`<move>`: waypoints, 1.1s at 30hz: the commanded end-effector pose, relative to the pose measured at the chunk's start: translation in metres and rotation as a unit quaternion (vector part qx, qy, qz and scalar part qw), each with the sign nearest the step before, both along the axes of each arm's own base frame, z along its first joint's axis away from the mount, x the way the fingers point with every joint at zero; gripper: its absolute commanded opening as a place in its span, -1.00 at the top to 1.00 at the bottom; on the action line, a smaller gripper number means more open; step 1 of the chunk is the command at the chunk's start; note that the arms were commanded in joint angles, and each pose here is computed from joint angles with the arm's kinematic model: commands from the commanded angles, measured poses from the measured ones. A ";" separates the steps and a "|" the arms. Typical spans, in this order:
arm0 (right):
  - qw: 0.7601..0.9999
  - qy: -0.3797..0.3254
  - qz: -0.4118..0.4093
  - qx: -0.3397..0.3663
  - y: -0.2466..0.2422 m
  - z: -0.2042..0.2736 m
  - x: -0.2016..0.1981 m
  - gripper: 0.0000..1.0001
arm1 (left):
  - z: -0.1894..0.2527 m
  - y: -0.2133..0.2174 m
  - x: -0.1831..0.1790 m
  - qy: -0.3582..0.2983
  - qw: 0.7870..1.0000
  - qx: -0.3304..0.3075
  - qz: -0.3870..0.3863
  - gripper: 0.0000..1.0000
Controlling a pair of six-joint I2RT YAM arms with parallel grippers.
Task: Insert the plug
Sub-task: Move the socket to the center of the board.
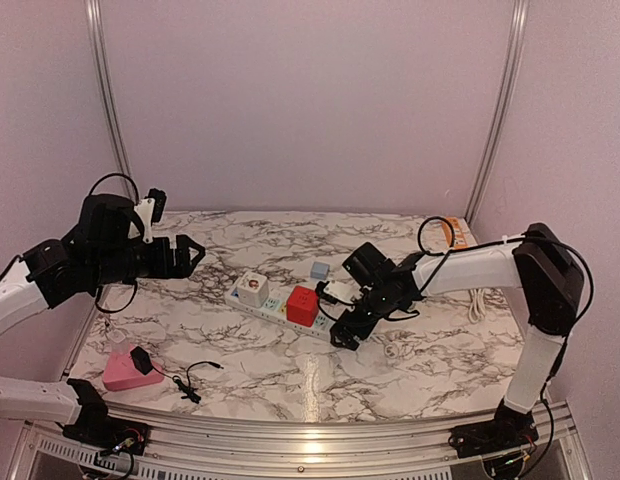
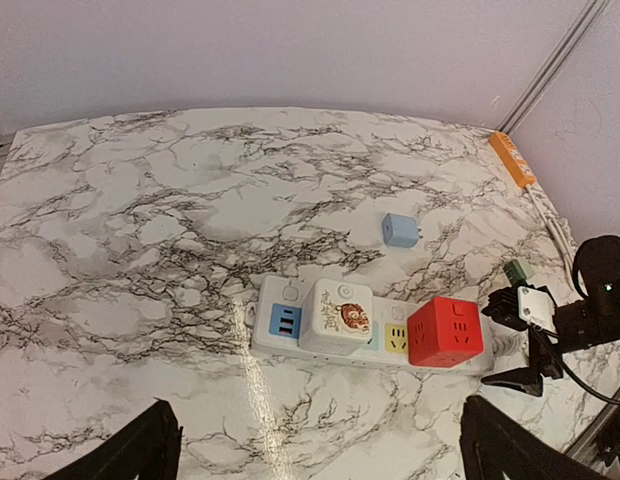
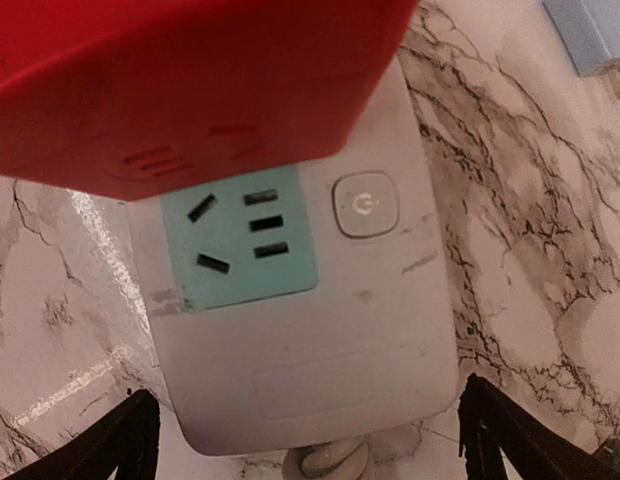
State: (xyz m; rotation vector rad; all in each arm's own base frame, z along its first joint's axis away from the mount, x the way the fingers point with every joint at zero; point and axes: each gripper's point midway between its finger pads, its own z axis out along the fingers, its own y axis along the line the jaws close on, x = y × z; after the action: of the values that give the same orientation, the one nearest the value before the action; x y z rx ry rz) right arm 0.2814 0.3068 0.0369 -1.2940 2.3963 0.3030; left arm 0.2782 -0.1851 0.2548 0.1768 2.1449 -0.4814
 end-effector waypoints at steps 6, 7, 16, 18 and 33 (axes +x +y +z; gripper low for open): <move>0.998 0.016 0.040 0.045 0.030 0.000 0.000 -0.85 | -0.007 0.042 -0.023 0.001 0.999 0.006 0.052 -0.98; 0.998 0.017 0.041 0.049 0.032 0.000 -0.001 -0.80 | -0.007 0.043 -0.023 0.001 0.998 0.007 0.055 -0.98; 0.997 0.002 0.024 0.067 0.056 0.003 -0.006 -0.37 | -0.019 0.050 -0.017 0.012 0.997 0.015 0.079 -0.98; 0.997 0.005 0.016 0.074 0.061 0.003 -0.006 -0.29 | -0.023 0.049 -0.016 0.016 0.997 0.012 0.080 -0.98; 0.993 0.023 0.005 0.112 0.144 -0.003 -0.022 -0.25 | -0.034 0.058 -0.016 0.022 0.994 0.003 0.104 -0.98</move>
State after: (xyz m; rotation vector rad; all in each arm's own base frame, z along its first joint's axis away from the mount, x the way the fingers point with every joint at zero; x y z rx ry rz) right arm 0.2665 0.4080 0.0265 -1.2476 2.3517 0.4734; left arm 0.2603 -0.1323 0.2178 -0.0247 2.2018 -0.3674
